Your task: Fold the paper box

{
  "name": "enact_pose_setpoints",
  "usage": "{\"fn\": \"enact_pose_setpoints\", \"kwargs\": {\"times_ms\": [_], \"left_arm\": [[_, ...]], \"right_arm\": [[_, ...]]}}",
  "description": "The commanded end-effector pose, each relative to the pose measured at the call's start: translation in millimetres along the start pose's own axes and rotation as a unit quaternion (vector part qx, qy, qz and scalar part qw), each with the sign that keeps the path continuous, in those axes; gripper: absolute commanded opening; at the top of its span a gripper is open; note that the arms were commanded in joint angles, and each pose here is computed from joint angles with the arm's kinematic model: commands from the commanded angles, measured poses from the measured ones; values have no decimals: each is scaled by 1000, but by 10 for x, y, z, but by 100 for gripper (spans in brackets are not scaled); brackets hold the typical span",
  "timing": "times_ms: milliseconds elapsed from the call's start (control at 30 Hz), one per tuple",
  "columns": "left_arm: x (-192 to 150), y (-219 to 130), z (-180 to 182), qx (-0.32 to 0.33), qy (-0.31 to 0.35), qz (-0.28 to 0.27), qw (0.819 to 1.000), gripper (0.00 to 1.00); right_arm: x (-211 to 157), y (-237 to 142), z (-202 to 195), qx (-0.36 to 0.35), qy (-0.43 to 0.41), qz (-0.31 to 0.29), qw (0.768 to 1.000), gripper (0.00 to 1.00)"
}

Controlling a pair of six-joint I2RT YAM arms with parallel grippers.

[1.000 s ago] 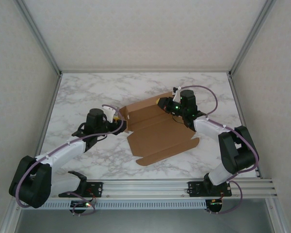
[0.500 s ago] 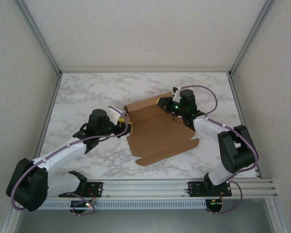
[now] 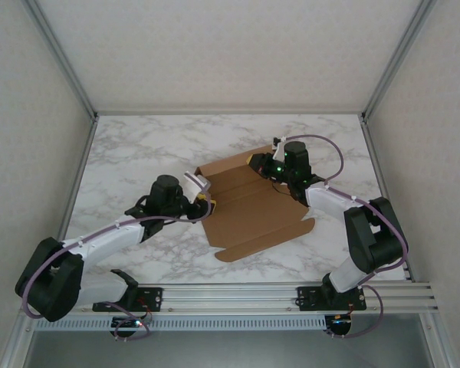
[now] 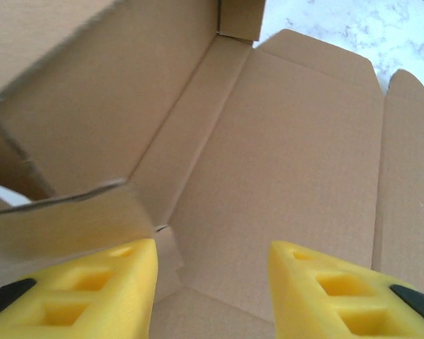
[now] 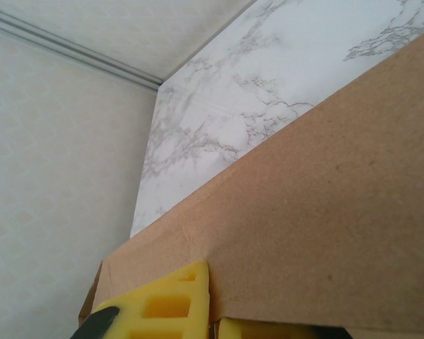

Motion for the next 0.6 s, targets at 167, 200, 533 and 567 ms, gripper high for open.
{"fn": "enact_pose_setpoints", "kwargs": {"times_ms": [167,200,533,567], "left_arm": [[202,-42,-74,15,31,-35,999,44],[204,-72,-87,14,28,-39,999,44],[628,-774,-549,-61,34,-152,986,49],[683,-875,-567,-58,34,-172,983,50]], "right_arm": [[-123,40,-206,-44,6,22,999,6],[-135,35,-221,-46,5,23,999,6],[-120,-26,-231,-63,-2,12,998,6],[-115,-27,-222,-62,-2,11,998,6]]}}
Point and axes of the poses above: each hand's point on the last joint's axis, 136 mm out from that joint toward the fingers, its own y axis out along the fingers, its own z axis along the line the jaws close on, x = y × z, the point moved 5 cm from there along -y, back along the fingers, and after that the axes turned 1 degree about -y, right-handed, at the moved point
